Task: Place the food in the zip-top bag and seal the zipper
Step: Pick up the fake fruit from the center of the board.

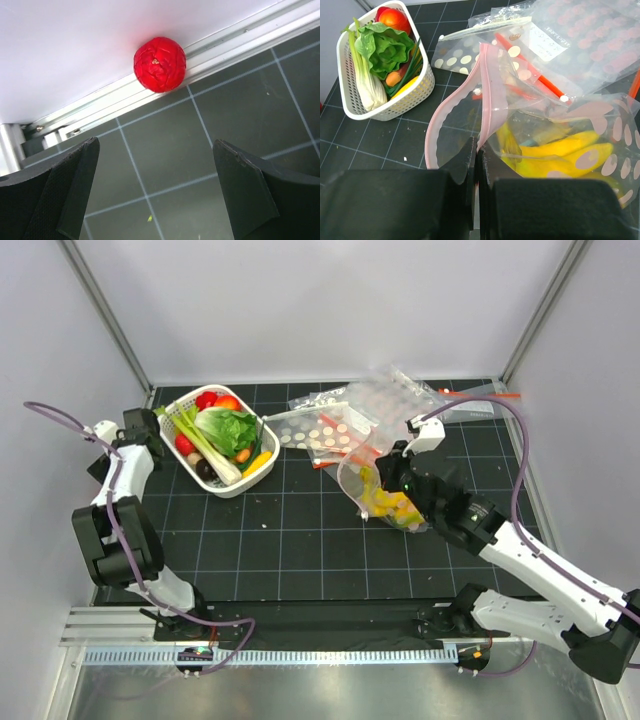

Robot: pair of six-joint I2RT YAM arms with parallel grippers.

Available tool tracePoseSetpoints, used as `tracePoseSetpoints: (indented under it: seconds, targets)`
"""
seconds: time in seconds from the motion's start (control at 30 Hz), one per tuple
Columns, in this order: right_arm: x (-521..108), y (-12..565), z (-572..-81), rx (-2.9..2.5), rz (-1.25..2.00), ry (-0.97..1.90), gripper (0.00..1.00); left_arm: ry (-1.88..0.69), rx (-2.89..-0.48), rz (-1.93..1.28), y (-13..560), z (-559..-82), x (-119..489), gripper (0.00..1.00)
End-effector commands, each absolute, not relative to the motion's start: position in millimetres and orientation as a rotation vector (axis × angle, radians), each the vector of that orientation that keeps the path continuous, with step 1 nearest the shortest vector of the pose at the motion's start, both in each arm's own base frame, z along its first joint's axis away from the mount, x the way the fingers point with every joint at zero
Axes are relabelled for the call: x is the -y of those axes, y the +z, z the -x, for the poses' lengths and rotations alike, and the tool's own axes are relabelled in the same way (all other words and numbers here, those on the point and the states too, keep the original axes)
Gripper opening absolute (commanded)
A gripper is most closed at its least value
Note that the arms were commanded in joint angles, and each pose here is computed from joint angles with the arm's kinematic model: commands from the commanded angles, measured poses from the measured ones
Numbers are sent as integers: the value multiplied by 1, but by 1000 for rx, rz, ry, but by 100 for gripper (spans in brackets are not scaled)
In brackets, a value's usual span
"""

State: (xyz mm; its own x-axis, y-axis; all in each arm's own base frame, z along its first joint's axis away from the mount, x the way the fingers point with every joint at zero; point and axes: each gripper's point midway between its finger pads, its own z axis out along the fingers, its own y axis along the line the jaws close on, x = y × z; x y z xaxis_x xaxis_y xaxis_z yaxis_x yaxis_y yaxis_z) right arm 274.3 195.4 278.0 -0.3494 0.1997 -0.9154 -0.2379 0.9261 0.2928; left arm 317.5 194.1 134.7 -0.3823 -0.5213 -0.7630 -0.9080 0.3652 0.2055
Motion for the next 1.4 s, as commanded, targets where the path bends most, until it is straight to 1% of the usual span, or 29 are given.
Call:
tracePoseSetpoints:
  seconds: [0.0,0.03,0.1,0.2,0.23,0.3,0.43,0.47,0.57,0.6,0.67,0.73,0.87,0.9,1.07,1.23,1.3,1.33,1.37]
  targets:
    - [-202,294,-278,-1818,18,505,1,820,-1885,1277,133,-332,-211,100]
    - [-202,293,-278,-1820,20,505,1,825,-1901,1279,121,-328,-212,100]
    - [-202,293,-277,-1817,16,509,1,822,-1902,1269,116,-331,-215,100]
    - [-205,295,-276,-1815,23,533,1,867,-1901,1264,102,-331,-230,100]
    - [-207,296,-275,-1815,31,544,1,869,-1875,1306,98,-327,-241,100]
    - [-206,295,-275,-1813,26,542,1,783,-1872,1354,90,-327,-245,100]
    - [-209,292,-275,-1817,32,552,1,722,-1838,1437,82,-323,-264,100]
    - [-210,293,-276,-1819,34,554,1,692,-1836,1441,85,-331,-268,100]
    - [-210,296,-274,-1819,38,560,1,673,-1920,1471,65,-335,-271,100]
    - [-209,298,-272,-1813,36,565,1,658,-1919,1477,69,-342,-275,100]
    - [-204,302,-270,-1797,24,567,1,660,-1967,1536,56,-334,-278,100]
    - [-202,305,-269,-1786,19,565,1,607,-1960,1571,52,-337,-284,100]
    - [-197,308,-267,-1770,6,563,1,546,-2013,1595,41,-342,-282,100]
    - [-197,308,-267,-1770,8,564,1,551,-2034,1611,36,-339,-280,99]
    - [-194,309,-267,-1766,4,557,1,502,-1995,1691,27,-322,-279,97]
    - [-193,311,-264,-1757,1,567,1,561,-1996,1719,27,-306,-281,97]
    - [-194,310,-264,-1754,2,574,1,559,-2020,1709,26,-312,-283,100]
    - [-196,309,-264,-1759,9,578,1,572,-2081,1735,14,-306,-280,100]
    - [-196,309,-264,-1763,11,575,1,563,-2093,1714,19,-316,-284,99]
